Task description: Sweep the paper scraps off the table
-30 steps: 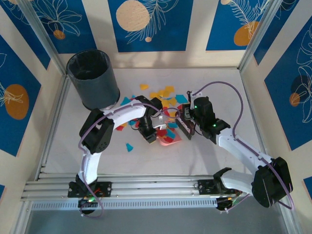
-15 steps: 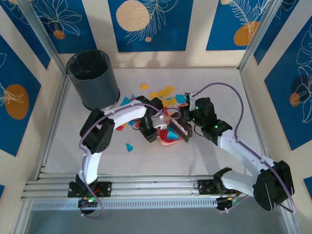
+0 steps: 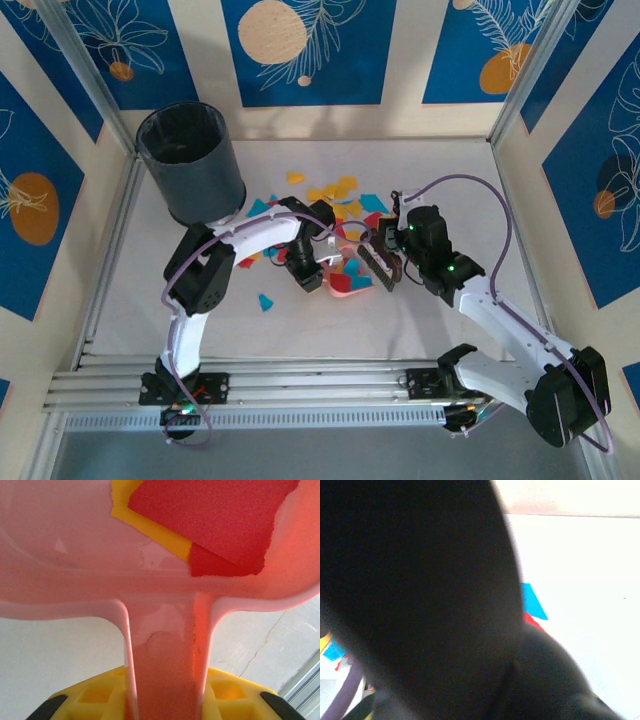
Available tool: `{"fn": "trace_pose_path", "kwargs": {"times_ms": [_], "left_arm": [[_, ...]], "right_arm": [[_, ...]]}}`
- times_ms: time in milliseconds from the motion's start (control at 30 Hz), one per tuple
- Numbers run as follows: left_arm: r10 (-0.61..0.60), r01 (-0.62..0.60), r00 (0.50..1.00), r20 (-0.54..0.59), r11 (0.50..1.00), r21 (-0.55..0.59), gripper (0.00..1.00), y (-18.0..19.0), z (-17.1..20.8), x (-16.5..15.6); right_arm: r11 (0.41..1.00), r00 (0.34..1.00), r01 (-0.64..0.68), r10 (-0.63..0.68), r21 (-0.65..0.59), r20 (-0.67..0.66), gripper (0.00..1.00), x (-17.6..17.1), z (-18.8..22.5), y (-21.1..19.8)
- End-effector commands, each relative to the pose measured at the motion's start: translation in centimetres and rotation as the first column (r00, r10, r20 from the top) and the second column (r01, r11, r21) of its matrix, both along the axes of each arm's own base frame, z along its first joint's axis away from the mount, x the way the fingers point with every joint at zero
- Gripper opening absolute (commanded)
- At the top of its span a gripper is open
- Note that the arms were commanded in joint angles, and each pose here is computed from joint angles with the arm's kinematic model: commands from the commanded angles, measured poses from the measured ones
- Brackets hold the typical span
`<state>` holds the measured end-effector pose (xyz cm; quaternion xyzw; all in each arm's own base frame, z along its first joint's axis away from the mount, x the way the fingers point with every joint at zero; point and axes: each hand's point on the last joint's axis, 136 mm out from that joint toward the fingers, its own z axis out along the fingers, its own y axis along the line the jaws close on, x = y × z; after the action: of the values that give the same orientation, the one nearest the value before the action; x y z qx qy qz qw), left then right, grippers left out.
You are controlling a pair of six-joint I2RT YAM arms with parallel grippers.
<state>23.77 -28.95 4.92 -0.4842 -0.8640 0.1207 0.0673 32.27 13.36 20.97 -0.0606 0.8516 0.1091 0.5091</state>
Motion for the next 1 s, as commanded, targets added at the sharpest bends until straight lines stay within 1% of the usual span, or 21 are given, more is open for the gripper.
{"fn": "trace_pose_path", "kwargs": {"times_ms": [0,200,433,633,967], "left_arm": [[-0.021,0.021,1.0,-0.021,1.0,-0.021,0.0,-0.3,0.5,-0.9],[-0.021,0.019,0.999,-0.038,0.999,-0.044,0.0,-0.7,0.5,-1.1],[-0.018,0.016,0.999,-0.049,0.999,-0.049,0.0,-1.0,0.3,-1.1],[-0.01,0.008,0.999,-0.036,0.998,-0.06,0.0,-1.2,0.5,-0.8],[-0.007,0.009,1.0,0.024,0.997,-0.083,0.0,-1.0,1.6,-0.3]], "right_arm": [[0.996,0.995,0.093,-0.094,0.016,0.044,0.0,0.4,0.9,-1.5],[0.995,0.995,0.103,-0.103,0.007,0.007,0.0,0.6,-0.7,-1.5],[0.998,0.998,0.043,-0.041,0.055,-0.039,0.0,0.9,-2.0,0.1],[0.989,0.999,0.022,-0.017,0.147,-0.031,0.0,1.1,-1.3,0.9],[0.985,0.993,0.098,-0.106,0.14,0.051,0.0,0.4,1.6,-1.5]]}}
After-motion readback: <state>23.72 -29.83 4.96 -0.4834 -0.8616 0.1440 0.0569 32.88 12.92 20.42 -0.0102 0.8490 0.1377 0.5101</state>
